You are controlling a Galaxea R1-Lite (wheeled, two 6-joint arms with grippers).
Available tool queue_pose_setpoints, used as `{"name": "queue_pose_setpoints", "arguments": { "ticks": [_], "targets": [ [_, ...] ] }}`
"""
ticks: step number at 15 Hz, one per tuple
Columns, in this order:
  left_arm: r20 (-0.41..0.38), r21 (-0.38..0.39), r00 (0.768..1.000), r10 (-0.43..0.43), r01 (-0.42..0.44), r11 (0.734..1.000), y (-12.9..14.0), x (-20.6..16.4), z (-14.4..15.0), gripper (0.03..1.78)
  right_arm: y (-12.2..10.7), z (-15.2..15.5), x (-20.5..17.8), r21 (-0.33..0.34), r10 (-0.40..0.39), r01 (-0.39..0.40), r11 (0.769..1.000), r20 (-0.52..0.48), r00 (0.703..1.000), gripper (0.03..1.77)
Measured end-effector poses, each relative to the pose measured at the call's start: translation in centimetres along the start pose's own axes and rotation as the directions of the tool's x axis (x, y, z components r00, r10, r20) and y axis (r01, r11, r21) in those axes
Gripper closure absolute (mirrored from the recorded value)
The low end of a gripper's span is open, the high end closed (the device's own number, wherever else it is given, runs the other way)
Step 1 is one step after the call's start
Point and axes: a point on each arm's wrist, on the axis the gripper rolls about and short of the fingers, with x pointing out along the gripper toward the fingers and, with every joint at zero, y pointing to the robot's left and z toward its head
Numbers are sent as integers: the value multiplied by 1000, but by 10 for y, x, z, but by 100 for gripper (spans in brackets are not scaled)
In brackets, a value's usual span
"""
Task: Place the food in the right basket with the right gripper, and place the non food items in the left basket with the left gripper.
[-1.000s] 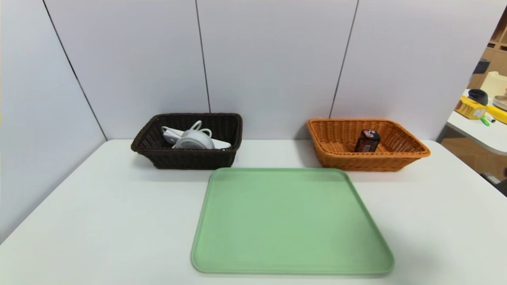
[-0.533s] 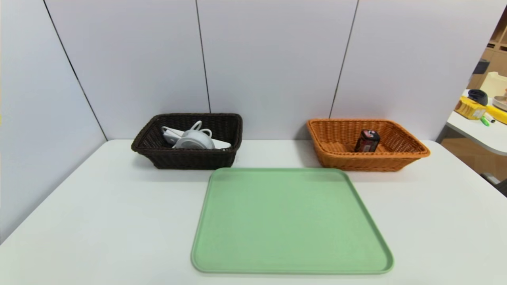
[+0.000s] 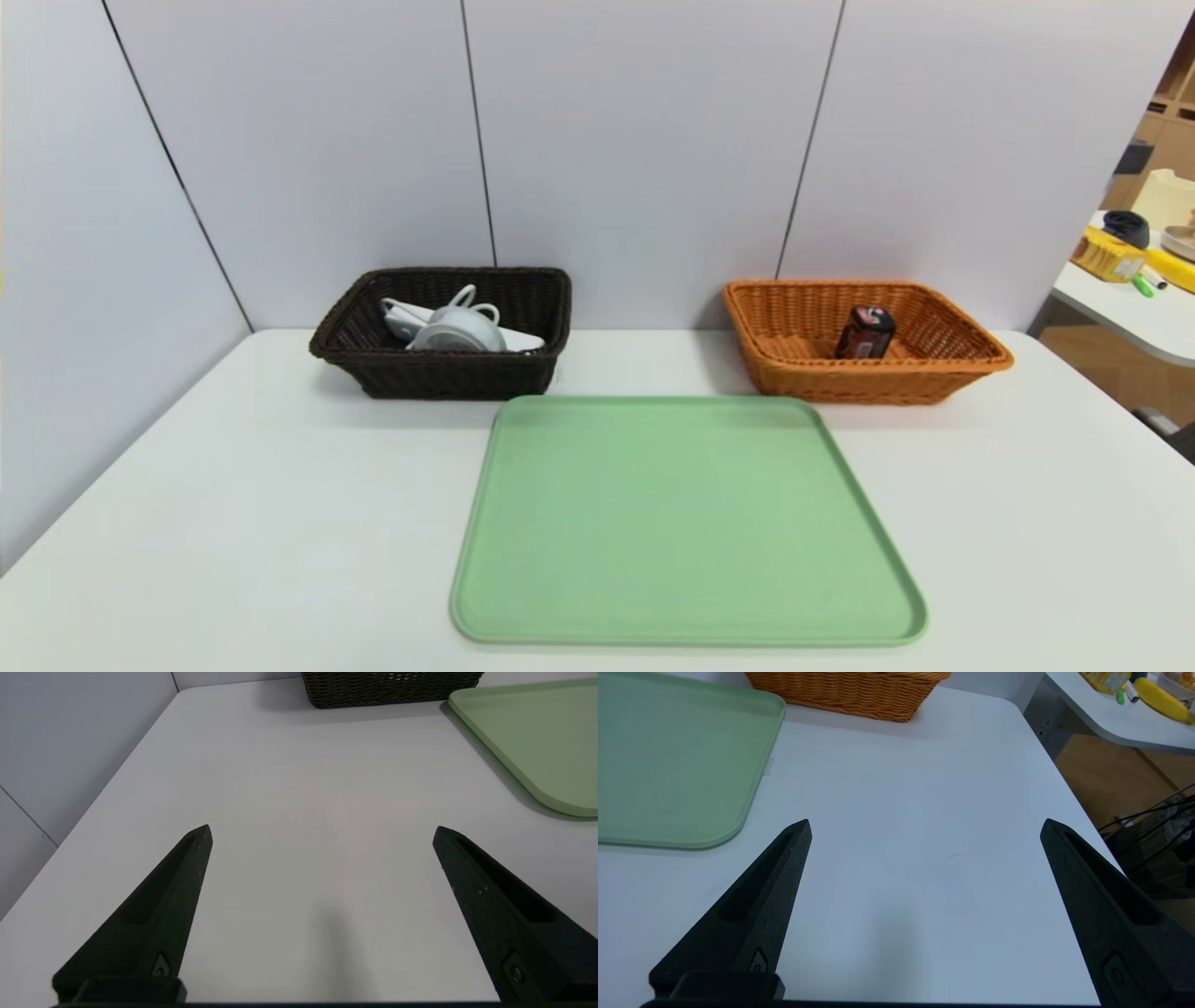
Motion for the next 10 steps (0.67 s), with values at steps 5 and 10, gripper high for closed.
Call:
{"name": "queue_pose_setpoints", "arguments": {
  "ticks": [5, 10],
  "targets": [
    [0, 0, 1000, 0, 0, 1000, 0, 0, 0, 12, 10, -36, -3, -11, 120, -120, 993, 72, 990, 10],
    [0, -1, 1000, 0, 0, 1000, 0, 0, 0, 12, 14, -47, -4, 3, 152, -154, 988, 111, 982, 10]
  ]
}}
